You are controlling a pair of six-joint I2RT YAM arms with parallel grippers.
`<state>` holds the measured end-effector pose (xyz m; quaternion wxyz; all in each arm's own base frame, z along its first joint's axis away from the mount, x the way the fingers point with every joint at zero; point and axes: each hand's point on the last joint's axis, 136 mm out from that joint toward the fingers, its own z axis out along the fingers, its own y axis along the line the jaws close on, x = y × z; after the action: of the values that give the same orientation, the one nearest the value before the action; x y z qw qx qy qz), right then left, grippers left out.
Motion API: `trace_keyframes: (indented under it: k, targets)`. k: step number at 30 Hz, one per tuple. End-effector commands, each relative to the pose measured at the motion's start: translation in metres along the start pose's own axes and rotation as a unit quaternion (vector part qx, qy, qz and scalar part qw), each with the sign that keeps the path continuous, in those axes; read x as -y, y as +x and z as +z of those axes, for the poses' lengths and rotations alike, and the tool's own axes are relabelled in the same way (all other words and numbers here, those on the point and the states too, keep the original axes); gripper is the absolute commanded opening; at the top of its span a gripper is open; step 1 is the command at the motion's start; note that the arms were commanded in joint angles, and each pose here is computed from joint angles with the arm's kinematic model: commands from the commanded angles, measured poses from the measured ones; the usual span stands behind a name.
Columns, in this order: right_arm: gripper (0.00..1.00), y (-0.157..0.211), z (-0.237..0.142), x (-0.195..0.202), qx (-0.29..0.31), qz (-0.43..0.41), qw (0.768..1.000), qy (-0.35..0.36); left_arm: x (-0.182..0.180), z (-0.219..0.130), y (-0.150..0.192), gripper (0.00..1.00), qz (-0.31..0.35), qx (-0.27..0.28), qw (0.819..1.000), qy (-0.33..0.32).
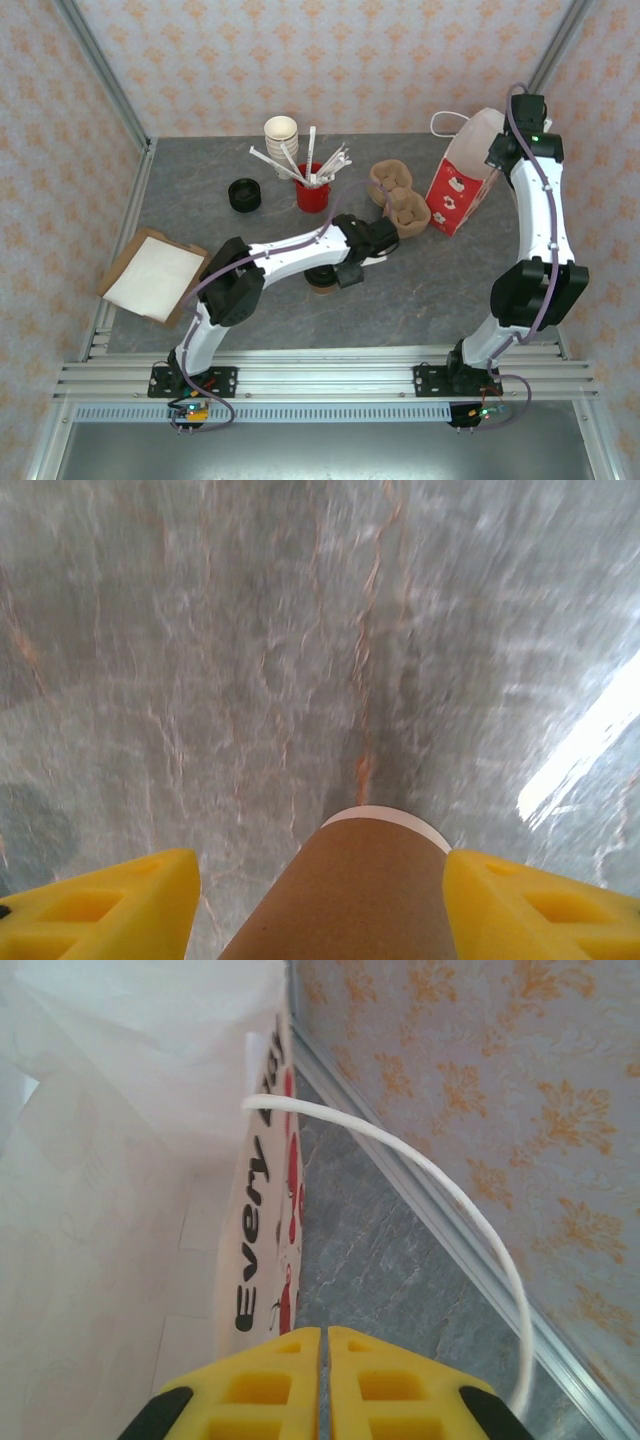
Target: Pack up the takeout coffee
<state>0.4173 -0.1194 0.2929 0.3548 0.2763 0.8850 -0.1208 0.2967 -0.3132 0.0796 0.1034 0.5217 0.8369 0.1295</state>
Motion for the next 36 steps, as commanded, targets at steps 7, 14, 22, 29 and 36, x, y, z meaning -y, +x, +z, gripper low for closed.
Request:
trace_keyframes:
  k: [7, 14, 22, 29, 36]
  targets:
    - [0.08, -0.013, -0.035, 0.024, 0.034, -0.003, 0.999, 0.032, -0.022, -0.013, 0.052, 0.65, -0.028, -0.024, 0.999, -0.017]
    - [0.34, -0.011, -0.033, 0.013, 0.022, 0.005, 1.0, 0.004, -0.031, -0.021, 0.065, 0.65, -0.06, -0.013, 0.998, -0.028]
    - [0.63, -0.017, -0.015, 0.004, 0.004, 0.012, 1.0, -0.004, -0.026, -0.056, 0.036, 0.67, -0.103, 0.071, 0.992, 0.019]
    - [0.76, -0.015, 0.018, -0.008, -0.027, 0.026, 0.999, -0.021, -0.024, -0.076, 0.028, 0.67, -0.111, 0.11, 0.987, 0.03]
    - [0.51, -0.007, 0.054, -0.009, -0.064, 0.038, 0.997, -0.018, -0.023, -0.078, 0.032, 0.67, -0.114, 0.112, 0.987, 0.027]
